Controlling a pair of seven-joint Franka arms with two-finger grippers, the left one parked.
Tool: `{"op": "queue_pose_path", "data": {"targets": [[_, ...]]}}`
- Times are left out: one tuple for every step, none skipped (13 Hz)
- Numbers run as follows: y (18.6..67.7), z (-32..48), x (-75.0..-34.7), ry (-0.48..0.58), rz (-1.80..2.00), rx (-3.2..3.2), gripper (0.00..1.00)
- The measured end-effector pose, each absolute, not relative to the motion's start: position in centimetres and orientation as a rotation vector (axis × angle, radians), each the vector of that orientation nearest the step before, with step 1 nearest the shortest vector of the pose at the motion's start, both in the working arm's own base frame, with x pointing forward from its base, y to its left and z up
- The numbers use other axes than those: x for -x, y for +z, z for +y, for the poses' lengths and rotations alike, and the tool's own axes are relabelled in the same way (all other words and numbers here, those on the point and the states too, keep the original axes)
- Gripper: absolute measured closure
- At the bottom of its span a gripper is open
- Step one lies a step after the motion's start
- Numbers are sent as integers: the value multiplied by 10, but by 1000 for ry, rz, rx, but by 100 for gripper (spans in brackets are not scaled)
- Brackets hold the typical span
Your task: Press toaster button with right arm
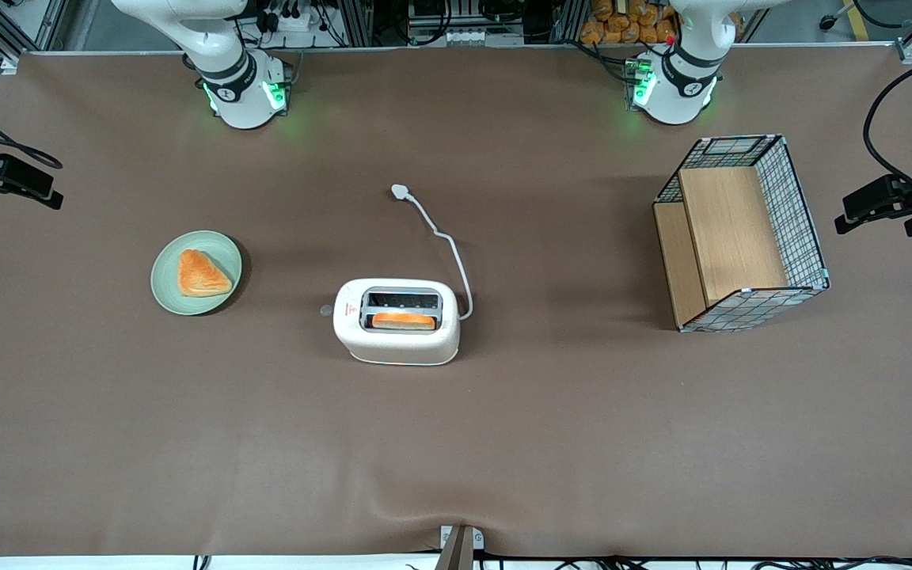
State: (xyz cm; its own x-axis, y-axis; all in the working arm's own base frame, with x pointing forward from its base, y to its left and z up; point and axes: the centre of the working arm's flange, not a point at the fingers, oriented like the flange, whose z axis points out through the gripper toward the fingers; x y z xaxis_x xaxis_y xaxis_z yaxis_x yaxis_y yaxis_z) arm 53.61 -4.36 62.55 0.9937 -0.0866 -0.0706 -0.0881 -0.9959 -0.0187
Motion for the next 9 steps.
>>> {"op": "queue_pose_path", "data": {"targets": [[626,-44,-536,109,137,3115,0],[626,-44,-536,113,137,3115,0],[626,-44,-535,120,137,3114,0],[626,-44,-535,123,137,3114,0],[626,-44,-534,124,137,3114,0],[626,-44,-534,123,137,3114,0],[626,-44,-534,124,137,3114,0],[626,-44,-534,124,137,3114,0],[626,-44,-534,124,137,3114,0]]}}
